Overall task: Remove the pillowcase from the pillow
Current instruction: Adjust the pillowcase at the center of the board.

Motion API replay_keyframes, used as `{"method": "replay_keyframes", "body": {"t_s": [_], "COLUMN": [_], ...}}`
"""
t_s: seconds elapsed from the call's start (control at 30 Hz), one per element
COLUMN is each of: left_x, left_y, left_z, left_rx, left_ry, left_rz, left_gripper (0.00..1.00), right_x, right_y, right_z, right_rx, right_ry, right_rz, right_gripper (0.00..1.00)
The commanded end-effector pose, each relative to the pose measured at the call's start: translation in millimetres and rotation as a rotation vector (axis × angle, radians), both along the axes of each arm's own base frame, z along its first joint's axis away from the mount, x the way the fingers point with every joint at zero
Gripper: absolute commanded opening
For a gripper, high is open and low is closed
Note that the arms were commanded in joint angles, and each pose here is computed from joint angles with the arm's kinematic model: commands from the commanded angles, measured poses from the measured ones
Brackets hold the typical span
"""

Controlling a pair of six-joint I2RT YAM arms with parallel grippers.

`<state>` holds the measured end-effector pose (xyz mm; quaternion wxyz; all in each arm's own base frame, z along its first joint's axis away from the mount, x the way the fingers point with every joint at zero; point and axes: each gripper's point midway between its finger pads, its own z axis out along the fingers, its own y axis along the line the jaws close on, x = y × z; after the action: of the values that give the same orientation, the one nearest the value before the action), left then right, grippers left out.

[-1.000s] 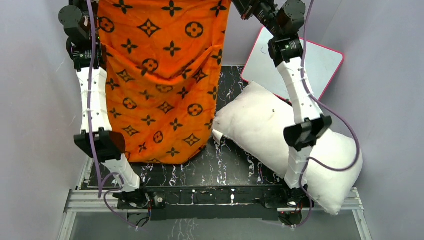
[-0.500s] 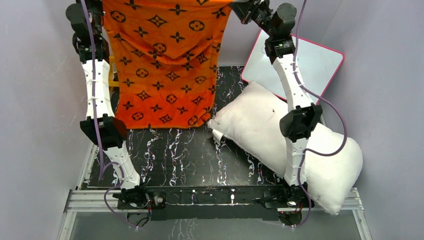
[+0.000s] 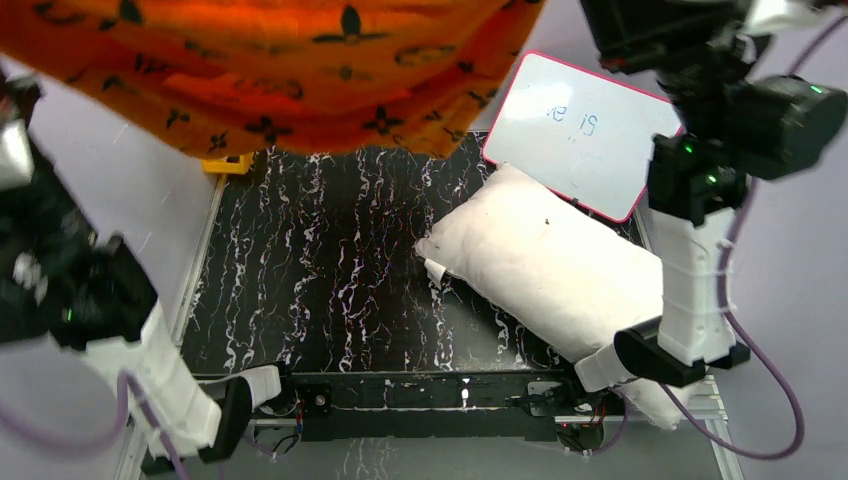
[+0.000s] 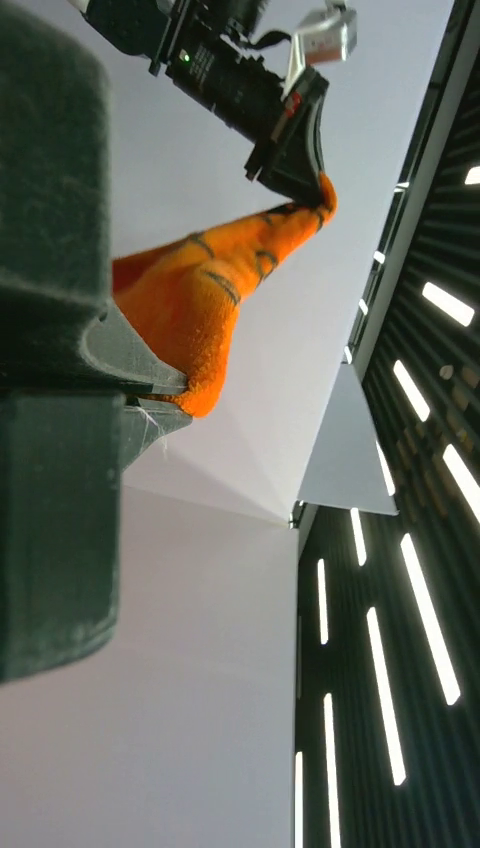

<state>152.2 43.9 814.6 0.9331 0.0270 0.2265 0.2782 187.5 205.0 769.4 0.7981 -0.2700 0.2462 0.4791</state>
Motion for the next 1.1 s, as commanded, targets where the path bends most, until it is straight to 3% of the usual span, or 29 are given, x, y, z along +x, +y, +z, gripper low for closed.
{"method": "replay_keyframes", "body": {"t_s": [0.0, 0.33, 0.5, 0.7, 0.77, 0.87, 0.93, 1.07], "left_x": [-34, -54, -24, 88, 165, 282, 369, 459], "left_y": [6, 1, -9, -37, -49, 32, 51, 76], "left_z": [1, 17, 17, -21, -58, -135, -207, -296], "left_rx": [-0.02, -0.012, 0.017, 0.12, 0.142, 0.002, -0.031, -0.113], "left_ry": [-0.053, -0.084, -0.048, 0.146, 0.273, 0.428, 0.528, 0.631], "left_rz": [0.08, 0.082, 0.085, 0.227, 0.255, 0.102, -0.039, -0.168], "left_gripper": [0.0, 0.0, 0.0, 0.0, 0.0, 0.0, 0.0, 0.0], "right_x": [-11, -27, -15, 68, 127, 223, 312, 390], "right_y": [-2, -5, 1, 35, 56, 76, 69, 52], "right_z": [-3, -4, -6, -57, -94, -150, -202, -270], "right_rx": [0.003, -0.028, -0.028, -0.113, -0.155, -0.186, -0.162, -0.134], "right_ry": [0.065, 0.088, 0.089, 0.172, 0.227, 0.321, 0.405, 0.482], "right_rz": [0.062, 0.089, 0.091, 0.039, -0.004, -0.015, -0.046, -0.108], "right_gripper": [0.0, 0.0, 0.0, 0.0, 0.0, 0.0, 0.0, 0.0]}}
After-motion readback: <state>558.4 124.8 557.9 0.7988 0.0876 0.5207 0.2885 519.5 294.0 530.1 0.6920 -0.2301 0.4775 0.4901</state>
